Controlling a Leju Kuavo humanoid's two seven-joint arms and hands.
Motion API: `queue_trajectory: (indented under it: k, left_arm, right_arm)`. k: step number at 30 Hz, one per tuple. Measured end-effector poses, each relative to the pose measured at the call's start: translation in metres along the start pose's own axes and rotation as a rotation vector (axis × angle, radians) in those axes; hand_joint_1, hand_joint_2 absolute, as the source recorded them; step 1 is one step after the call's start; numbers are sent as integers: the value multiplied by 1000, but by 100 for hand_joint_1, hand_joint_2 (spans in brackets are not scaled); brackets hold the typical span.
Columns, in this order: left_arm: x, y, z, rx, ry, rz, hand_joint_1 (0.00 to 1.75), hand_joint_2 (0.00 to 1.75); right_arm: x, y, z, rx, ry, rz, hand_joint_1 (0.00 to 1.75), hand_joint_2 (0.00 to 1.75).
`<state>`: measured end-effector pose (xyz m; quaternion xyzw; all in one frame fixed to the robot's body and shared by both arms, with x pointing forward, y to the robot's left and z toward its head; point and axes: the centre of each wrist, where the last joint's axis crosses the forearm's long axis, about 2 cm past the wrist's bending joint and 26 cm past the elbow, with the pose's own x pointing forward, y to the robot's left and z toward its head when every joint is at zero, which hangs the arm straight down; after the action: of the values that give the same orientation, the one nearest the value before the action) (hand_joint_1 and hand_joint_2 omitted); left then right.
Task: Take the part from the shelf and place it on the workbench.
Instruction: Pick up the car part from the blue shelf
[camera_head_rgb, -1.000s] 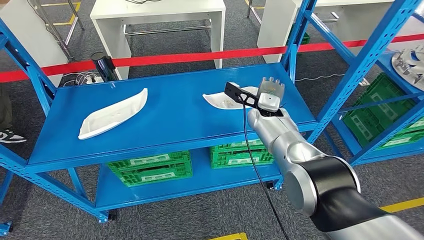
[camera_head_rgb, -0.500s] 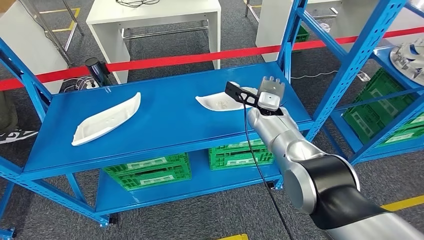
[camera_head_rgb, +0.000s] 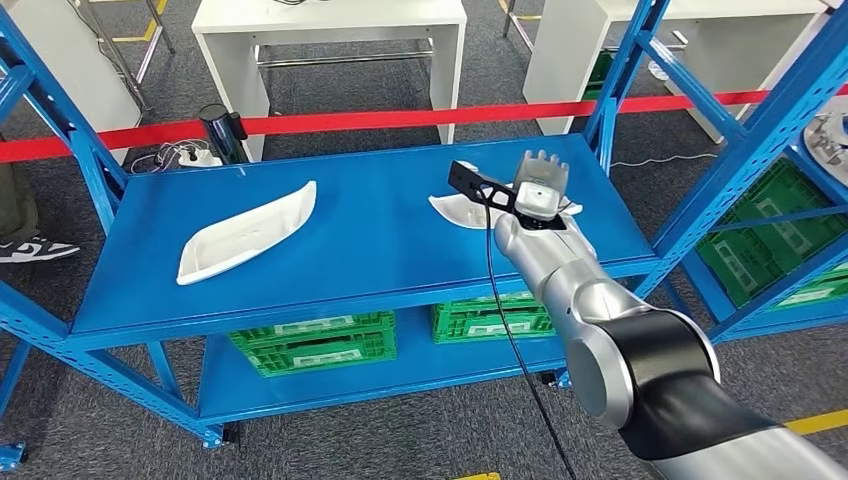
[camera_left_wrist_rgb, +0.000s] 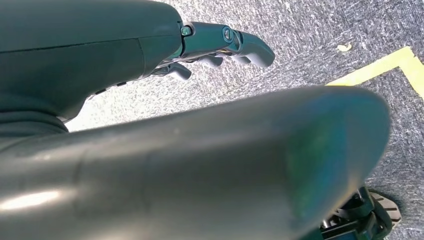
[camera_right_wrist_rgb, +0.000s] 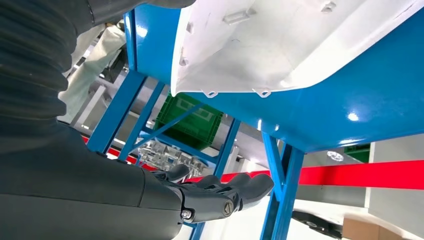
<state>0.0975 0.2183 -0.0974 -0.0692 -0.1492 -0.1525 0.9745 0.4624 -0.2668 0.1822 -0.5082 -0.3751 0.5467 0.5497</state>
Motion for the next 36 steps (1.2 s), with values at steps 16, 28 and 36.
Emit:
queue_trajectory:
  k: [16,28,36]
  left_arm:
    - [0,0,0,0,0,1,0,0]
    - [0,0,0,0,2,4,0,0]
    - [0,0,0,0,7,2,0,0]
  right_arm:
    - [0,3,1,6,1,-1,0,175]
    - [-5,27,6,57,25,-42,0,175]
    - [-6,55,16,103,35,-75,0,175]
